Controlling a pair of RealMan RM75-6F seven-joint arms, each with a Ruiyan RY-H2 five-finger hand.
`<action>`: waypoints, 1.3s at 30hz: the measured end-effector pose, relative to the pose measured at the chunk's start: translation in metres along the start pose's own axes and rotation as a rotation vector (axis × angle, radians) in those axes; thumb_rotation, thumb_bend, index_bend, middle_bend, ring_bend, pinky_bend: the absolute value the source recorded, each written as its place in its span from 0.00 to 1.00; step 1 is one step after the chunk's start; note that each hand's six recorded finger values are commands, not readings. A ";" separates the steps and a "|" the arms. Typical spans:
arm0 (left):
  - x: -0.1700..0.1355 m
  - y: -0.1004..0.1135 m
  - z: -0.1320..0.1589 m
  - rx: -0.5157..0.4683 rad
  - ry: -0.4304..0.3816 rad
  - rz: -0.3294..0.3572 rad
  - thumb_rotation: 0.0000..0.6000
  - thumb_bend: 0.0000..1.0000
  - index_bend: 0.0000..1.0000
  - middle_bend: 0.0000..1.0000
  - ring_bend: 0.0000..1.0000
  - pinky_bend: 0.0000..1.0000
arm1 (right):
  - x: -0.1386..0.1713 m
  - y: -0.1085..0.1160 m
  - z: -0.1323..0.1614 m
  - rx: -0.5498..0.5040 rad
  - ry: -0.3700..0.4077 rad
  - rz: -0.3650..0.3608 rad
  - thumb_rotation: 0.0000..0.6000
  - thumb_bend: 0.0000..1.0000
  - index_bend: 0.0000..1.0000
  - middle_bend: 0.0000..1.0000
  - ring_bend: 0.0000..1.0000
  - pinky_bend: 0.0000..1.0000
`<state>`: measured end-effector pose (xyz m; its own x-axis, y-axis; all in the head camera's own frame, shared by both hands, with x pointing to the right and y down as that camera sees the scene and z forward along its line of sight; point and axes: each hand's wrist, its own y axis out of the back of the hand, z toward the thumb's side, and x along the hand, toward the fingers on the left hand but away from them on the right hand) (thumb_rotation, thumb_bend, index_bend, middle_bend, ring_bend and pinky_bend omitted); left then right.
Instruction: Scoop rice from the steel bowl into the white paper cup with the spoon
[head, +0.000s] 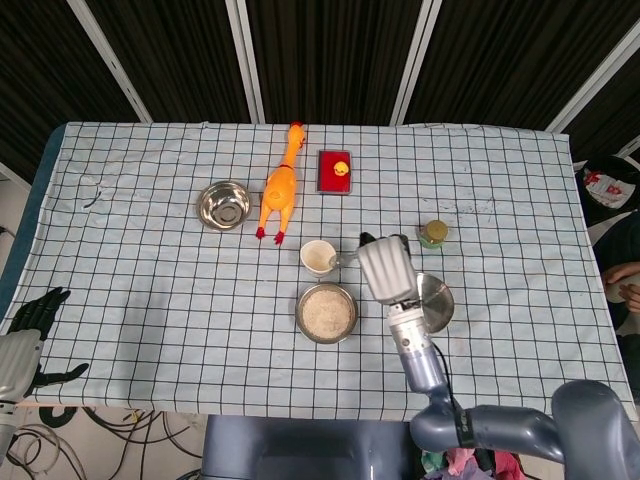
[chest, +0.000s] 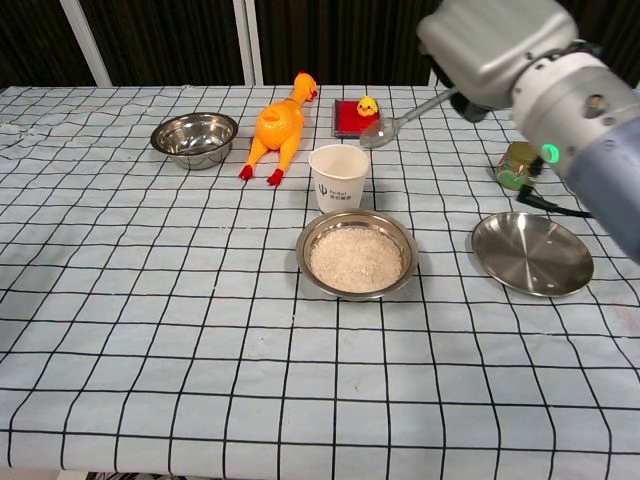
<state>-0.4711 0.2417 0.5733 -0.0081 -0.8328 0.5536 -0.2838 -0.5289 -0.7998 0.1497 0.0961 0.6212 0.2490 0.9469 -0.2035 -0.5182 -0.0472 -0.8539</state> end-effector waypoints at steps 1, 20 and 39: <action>0.000 0.000 0.000 0.000 -0.001 0.002 1.00 0.01 0.00 0.00 0.00 0.00 | 0.009 -0.009 -0.012 -0.010 -0.016 0.036 1.00 0.41 0.61 1.00 1.00 1.00; -0.005 0.000 0.000 0.014 -0.015 0.018 1.00 0.01 0.00 0.00 0.00 0.00 | 0.094 -0.120 -0.067 -0.095 -0.196 0.377 1.00 0.41 0.61 1.00 1.00 1.00; -0.005 0.000 0.000 0.005 -0.012 0.017 1.00 0.01 0.00 0.00 0.00 0.00 | 0.098 -0.134 -0.044 -0.103 -0.211 0.416 1.00 0.32 0.14 1.00 1.00 1.00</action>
<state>-0.4710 0.2457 0.5711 -0.0016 -0.8433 0.5375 -0.2788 -0.5158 -0.8101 0.2799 0.1810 0.6944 -0.1400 0.8842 -0.4456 -0.4519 -0.4575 -0.7658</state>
